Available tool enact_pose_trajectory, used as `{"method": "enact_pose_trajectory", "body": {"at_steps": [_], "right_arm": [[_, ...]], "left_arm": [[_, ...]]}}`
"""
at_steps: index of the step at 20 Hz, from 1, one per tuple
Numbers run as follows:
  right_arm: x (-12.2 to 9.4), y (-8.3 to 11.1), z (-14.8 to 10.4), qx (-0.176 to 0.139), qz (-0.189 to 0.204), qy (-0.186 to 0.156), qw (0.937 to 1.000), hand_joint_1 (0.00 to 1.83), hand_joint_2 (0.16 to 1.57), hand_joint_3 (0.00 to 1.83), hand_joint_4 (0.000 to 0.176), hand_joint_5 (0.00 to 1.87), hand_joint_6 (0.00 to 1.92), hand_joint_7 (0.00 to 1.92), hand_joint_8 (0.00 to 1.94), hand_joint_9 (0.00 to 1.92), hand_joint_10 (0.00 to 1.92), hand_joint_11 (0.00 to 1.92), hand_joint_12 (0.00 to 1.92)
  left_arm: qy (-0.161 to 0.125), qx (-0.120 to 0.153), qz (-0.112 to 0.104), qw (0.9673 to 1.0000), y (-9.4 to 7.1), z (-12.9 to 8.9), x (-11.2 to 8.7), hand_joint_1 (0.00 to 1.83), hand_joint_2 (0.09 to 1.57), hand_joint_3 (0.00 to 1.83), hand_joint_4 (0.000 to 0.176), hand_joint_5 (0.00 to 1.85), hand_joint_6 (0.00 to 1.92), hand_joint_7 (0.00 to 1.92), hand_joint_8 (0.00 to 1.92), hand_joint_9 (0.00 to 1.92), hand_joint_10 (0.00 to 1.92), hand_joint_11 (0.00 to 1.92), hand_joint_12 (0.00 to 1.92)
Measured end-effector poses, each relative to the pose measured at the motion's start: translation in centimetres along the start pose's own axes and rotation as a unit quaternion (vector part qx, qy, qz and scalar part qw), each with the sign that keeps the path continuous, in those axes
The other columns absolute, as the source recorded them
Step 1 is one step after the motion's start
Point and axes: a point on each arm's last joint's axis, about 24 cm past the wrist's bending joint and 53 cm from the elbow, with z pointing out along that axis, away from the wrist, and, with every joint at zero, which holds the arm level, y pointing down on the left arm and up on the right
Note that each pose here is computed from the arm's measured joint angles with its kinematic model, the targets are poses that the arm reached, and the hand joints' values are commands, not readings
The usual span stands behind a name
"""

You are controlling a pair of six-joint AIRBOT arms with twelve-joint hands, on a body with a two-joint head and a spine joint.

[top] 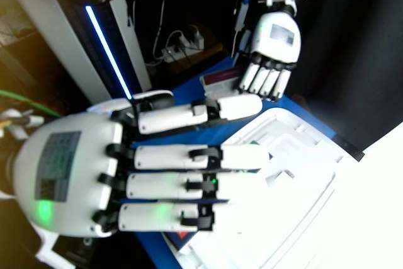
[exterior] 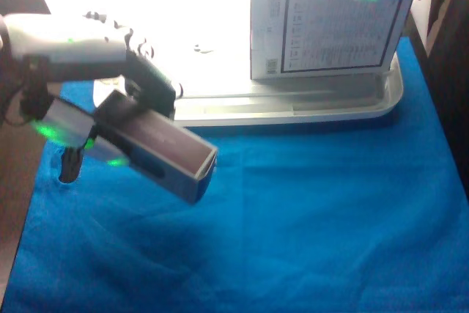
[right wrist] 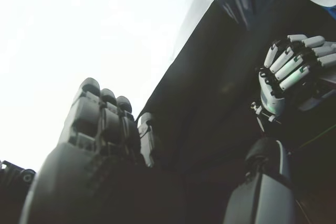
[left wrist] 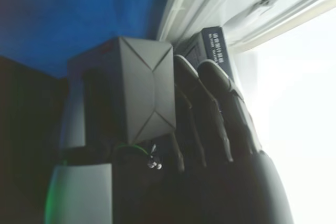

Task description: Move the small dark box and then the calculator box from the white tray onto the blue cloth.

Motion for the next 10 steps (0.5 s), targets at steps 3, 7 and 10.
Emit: {"method": "enact_pose_trajectory", "body": {"at_steps": [3, 7, 10], "right_arm": [[0.2, 0.0, 0.1, -0.001, 0.002, 0.001, 1.0000, 0.51, 0.70, 0.00, 0.170, 0.00, 0.00, 0.00, 0.00, 0.00, 0.00, 0.00, 0.00], [0.3, 0.0, 0.2, -0.001, 0.003, 0.002, 1.0000, 0.50, 0.73, 0.01, 0.160, 0.00, 0.00, 0.00, 0.00, 0.00, 0.00, 0.04, 0.03], [0.4, 0.1, 0.2, -0.002, 0.003, 0.002, 1.0000, 0.46, 0.75, 0.01, 0.154, 0.00, 0.00, 0.00, 0.00, 0.00, 0.00, 0.02, 0.02]], "left_arm": [[0.011, -0.004, -0.003, 0.9999, 0.1, 0.0, 0.9, 1.16, 1.20, 0.00, 0.024, 0.87, 1.13, 0.75, 1.35, 0.61, 0.82, 0.32, 1.42], [0.033, -0.007, -0.009, 0.9994, 0.5, 0.2, 2.7, 1.17, 1.20, 0.00, 0.023, 0.85, 1.14, 0.77, 1.36, 0.65, 1.04, 0.47, 1.51], [0.048, -0.005, -0.014, 0.9988, 0.5, 0.6, 4.0, 1.16, 1.21, 0.00, 0.025, 0.85, 1.17, 0.74, 1.38, 0.55, 0.92, 0.29, 1.48]]}}
